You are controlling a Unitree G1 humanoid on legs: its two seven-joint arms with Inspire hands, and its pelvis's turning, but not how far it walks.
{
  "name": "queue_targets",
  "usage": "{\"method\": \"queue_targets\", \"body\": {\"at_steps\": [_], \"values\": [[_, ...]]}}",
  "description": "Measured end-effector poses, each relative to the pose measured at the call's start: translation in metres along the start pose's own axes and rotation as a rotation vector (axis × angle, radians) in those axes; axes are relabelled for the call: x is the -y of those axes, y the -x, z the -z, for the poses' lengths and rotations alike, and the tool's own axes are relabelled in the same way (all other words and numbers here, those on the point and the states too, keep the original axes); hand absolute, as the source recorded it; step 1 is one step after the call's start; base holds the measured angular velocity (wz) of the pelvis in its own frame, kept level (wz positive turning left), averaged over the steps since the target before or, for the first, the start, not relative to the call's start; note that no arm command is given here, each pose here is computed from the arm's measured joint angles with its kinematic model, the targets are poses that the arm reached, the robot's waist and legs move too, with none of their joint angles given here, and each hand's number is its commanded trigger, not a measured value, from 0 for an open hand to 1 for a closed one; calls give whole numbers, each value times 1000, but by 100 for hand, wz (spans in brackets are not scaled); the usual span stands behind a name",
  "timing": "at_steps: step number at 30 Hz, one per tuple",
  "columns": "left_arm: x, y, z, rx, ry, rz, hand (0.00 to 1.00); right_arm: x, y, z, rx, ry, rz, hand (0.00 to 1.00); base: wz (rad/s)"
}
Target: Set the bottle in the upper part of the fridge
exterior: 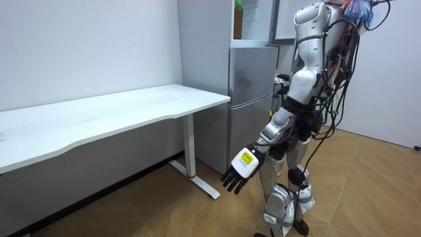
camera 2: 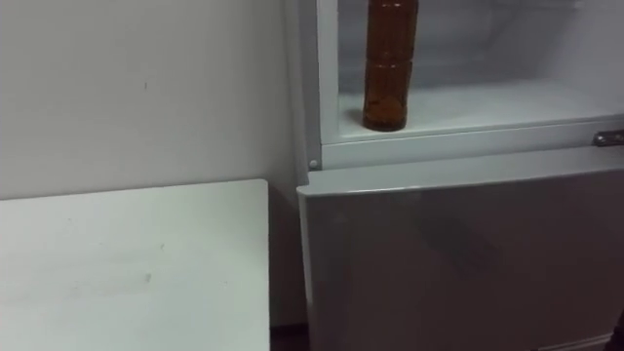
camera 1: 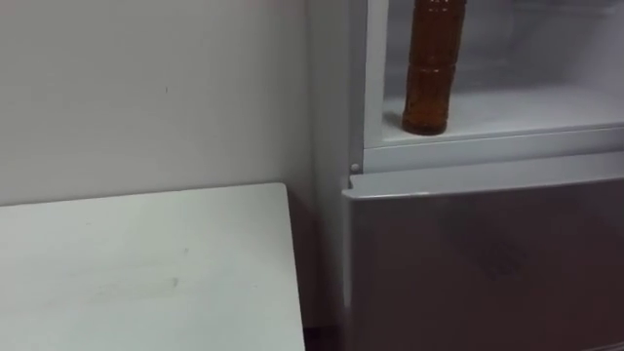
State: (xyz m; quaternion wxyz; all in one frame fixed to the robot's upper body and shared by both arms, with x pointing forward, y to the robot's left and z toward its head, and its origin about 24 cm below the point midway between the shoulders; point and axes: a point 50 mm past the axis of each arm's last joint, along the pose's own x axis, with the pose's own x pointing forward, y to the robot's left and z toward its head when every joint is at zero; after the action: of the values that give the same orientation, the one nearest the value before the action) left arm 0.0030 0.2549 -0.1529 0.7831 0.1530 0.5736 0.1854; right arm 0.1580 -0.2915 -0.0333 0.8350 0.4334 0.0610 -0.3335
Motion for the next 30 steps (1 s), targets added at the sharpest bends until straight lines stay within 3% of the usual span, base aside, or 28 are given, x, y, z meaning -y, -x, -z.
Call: {"method": "queue_targets", "body": {"at_steps": [6, 15, 30], "values": [[-2, 1, 6, -23, 33, -11, 0, 43, 3, 6, -32, 26, 233, 0, 0], [-16, 0, 7, -24, 24, -32, 0, 69, 4, -23, 75, 44, 441, 0, 0], [-34, 0, 14, -52, 95, -84, 0, 33, -15, -135, 438, 19, 552, 0, -1]]}}
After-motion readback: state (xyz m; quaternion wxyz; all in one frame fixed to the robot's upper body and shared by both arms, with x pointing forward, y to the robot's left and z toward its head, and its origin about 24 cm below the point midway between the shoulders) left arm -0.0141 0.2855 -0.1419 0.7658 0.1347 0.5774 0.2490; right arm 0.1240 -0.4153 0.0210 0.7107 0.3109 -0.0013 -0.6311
